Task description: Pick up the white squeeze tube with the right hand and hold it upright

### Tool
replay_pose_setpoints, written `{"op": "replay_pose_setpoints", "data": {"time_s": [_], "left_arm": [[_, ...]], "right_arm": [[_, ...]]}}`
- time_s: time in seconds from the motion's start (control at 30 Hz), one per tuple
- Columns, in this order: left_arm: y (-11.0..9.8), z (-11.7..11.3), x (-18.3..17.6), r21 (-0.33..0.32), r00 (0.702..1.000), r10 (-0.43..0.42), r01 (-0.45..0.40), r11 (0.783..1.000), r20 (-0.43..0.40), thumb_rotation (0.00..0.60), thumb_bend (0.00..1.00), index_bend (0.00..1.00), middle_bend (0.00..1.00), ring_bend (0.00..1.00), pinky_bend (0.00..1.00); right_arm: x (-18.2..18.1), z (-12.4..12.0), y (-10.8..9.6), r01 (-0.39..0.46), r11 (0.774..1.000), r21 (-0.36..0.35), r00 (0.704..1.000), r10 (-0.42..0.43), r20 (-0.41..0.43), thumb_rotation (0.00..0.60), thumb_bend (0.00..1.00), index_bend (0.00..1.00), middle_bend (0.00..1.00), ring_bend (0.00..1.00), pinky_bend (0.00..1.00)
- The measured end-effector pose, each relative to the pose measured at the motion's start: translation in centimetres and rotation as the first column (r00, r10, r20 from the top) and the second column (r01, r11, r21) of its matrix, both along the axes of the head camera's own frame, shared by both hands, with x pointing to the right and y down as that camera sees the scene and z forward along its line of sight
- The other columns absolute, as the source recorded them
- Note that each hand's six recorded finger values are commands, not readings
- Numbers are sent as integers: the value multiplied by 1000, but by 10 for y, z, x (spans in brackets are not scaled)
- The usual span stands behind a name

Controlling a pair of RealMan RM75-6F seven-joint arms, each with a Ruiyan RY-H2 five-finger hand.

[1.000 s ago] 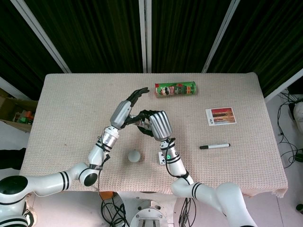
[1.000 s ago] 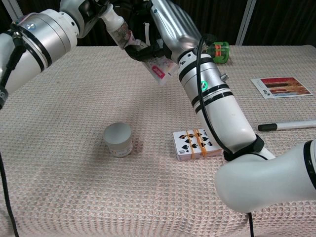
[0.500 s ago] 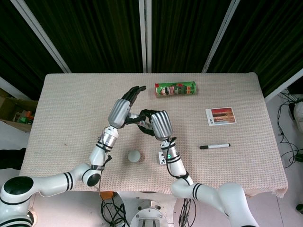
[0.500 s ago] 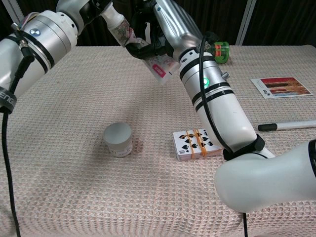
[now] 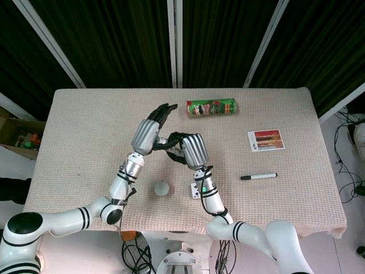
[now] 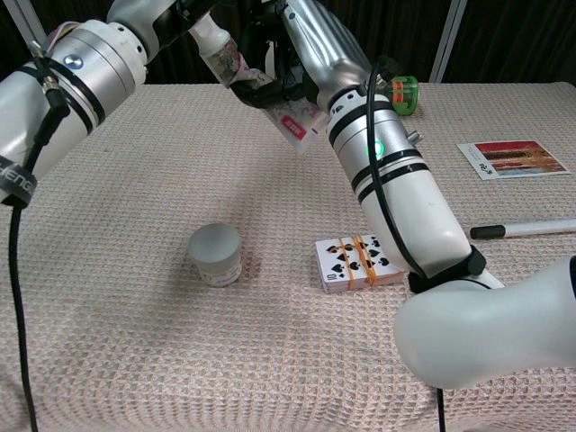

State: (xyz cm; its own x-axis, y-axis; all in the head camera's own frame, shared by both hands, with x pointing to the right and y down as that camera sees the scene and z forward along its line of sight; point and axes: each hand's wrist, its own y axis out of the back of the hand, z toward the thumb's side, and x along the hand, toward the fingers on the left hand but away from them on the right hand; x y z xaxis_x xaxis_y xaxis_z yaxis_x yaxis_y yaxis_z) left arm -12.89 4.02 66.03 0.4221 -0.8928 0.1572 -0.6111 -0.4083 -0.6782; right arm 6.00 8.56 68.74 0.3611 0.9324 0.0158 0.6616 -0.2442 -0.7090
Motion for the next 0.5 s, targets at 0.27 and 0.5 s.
{"op": "replay_pose_setpoints", "data": {"time_s": [0.27,0.5], "left_arm": [[-20,-19,-56,63,980,-191,195,979,-51,0,0,90,144,62,161],[-14,-17,-130,46,932,-359,361,931,-45,0,0,91,144,62,161]], "right_arm": [[30,12,-2,-35,999,-13,998,34,-46,600,630,946,807,724,892],[55,26,-6,-29,999,-28,992,26,-121,600,630,946,807,724,893]]}}
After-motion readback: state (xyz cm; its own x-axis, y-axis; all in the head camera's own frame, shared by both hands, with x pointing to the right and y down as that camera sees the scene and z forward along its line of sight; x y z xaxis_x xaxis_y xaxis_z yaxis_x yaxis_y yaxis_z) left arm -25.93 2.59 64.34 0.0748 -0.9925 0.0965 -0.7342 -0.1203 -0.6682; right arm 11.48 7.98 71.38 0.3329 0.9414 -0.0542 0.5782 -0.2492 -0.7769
